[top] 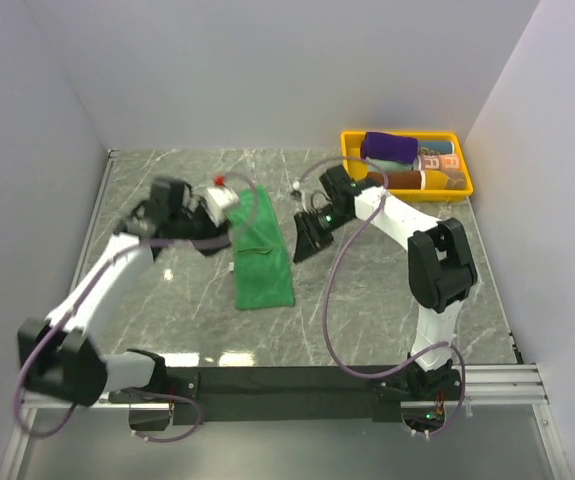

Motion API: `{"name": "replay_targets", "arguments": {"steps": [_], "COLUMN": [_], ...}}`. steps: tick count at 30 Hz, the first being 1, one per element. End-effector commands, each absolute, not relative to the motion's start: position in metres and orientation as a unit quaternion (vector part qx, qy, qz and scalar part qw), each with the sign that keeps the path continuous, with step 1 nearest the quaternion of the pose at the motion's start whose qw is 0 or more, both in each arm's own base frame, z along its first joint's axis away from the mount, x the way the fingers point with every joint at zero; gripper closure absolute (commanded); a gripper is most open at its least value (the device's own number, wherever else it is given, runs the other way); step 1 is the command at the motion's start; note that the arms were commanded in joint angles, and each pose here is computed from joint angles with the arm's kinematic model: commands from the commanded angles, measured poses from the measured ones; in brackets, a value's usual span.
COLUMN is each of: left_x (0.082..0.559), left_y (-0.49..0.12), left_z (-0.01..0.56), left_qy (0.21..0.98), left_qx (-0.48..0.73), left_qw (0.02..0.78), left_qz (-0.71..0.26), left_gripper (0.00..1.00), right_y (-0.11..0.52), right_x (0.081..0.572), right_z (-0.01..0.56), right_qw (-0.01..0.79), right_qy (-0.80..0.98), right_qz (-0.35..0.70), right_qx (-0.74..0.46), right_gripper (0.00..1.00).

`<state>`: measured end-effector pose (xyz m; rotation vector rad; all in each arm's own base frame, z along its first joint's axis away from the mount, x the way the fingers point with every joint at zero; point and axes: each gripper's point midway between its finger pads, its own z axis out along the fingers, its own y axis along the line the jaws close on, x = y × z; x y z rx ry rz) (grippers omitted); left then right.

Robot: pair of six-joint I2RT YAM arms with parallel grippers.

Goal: Roll the towels
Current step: Fold the towel, then roll the towel

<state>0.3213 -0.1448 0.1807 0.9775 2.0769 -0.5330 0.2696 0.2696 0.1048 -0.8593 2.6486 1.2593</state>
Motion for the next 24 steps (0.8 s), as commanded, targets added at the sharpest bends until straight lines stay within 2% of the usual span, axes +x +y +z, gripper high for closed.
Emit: {"name": "replay_targets", "arguments": {"steps": [1,3,7,13,24], "left_x": [0.282,0.272,0.236,0.208,0.222], "left_y": [-0.159,-0.17,-0.201,-0.235,-0.232], "left_z": [0.134,0.125,0.099,0.075,0.018], "left_qy": [0.765,0.742,0.707,0.681,0.694], "left_qx": [0.514,0.545,0.609,0.651,0.66], "left_qw": [0.366,0.375,0.346,0.319,0.286], "left_qz": [-0.13,-0.108,-0.099,-0.102,-0.027], "left_gripper": [0.47,0.47,0.48,0.49,0.52], "right_y": [0.31,0.325,0.352,0.364,0.363], "right_x": [0.298,0.307,0.33,0.33,0.317], "right_z": [0.138,0.125,0.106,0.055,0.028], "right_qw": [0.096,0.082,0.099,0.069,0.048], "right_qy": [0.841,0.843,0.845,0.86,0.867], "right_qz": [0.434,0.436,0.426,0.405,0.387], "right_qx": [-0.308,-0.304,-0.307,-0.303,-0.311], "right_gripper": [0.65,0.65,0.65,0.67,0.69]}}
